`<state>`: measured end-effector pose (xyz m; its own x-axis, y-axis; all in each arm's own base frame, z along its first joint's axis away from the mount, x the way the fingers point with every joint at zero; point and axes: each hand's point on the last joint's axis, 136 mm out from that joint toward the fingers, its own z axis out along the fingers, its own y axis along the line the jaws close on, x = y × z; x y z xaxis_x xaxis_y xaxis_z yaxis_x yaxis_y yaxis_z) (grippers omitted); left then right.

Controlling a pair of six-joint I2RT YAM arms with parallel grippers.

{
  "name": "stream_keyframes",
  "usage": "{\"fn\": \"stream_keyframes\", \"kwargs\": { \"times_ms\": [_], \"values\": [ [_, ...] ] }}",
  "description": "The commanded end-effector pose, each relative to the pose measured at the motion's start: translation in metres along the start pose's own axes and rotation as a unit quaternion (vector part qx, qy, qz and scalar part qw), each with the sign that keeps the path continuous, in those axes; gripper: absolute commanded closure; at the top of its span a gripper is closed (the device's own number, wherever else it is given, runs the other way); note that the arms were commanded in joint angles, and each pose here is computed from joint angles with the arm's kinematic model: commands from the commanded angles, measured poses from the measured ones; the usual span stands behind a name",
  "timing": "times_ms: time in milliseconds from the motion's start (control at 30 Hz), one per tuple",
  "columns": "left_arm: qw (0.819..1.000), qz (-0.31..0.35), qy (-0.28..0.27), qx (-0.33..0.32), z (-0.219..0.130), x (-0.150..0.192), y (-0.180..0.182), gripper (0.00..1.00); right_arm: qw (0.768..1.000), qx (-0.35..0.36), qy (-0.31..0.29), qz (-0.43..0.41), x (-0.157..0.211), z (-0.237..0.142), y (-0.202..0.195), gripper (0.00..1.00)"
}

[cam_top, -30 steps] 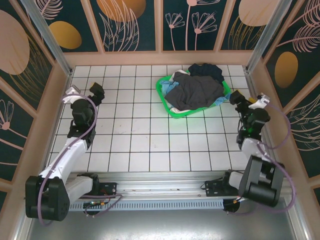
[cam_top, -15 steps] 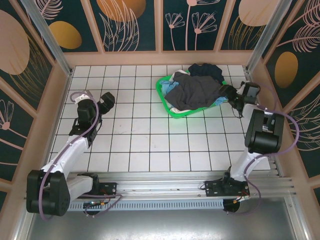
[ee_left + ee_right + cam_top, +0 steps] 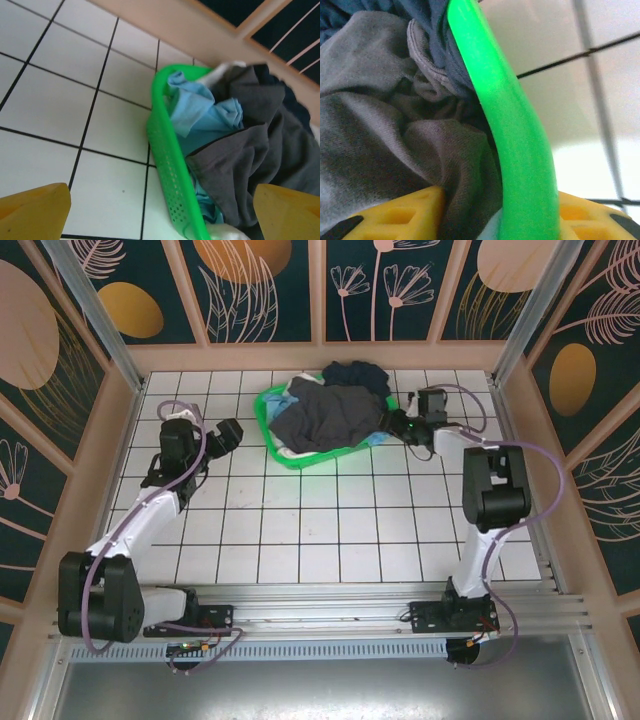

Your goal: Fold and stack the t-shirts

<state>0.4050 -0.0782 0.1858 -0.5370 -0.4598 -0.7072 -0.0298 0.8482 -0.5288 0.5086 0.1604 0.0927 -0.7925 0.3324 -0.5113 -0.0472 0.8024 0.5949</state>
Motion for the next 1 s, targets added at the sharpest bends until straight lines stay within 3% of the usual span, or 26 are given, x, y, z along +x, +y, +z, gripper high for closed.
{"fn": "stream_keyframes", "kwargs": {
  "times_ms": [0, 167, 300, 433, 600, 833, 967],
  "values": [
    [0.996, 0.072, 0.050, 0.010, 0.009, 0.015, -0.018, 0.09, 0.994, -0.030, 0.025, -0.098, 0.012, 0.025, 0.049, 0.59],
    [0.980, 0.178, 0.085, 0.026, 0.008, 0.030, -0.047, 0.16, 0.993, -0.027, 0.025, -0.109, -0.003, 0.036, 0.074, 0.44],
    [0.963, 0.244, 0.092, 0.063, -0.003, 0.038, -0.076, 0.19, 0.996, -0.018, 0.005, -0.083, -0.026, 0.011, 0.079, 0.30],
    [0.941, 0.295, 0.119, 0.115, -0.003, 0.072, -0.109, 0.23, 0.999, -0.005, -0.019, -0.046, -0.033, -0.027, 0.064, 0.25],
    [0.924, 0.326, 0.173, 0.096, 0.020, 0.111, -0.098, 0.29, 0.999, -0.006, -0.034, 0.002, -0.002, -0.061, 0.039, 0.25],
    [0.912, 0.356, 0.200, 0.035, 0.064, 0.120, -0.085, 0.28, 1.000, -0.010, -0.005, 0.019, 0.051, -0.067, 0.021, 0.25],
    [0.907, 0.355, 0.227, -0.015, 0.082, 0.129, -0.065, 0.45, 0.999, -0.023, 0.007, 0.028, 0.070, -0.065, 0.019, 0.26]
  ]
}}
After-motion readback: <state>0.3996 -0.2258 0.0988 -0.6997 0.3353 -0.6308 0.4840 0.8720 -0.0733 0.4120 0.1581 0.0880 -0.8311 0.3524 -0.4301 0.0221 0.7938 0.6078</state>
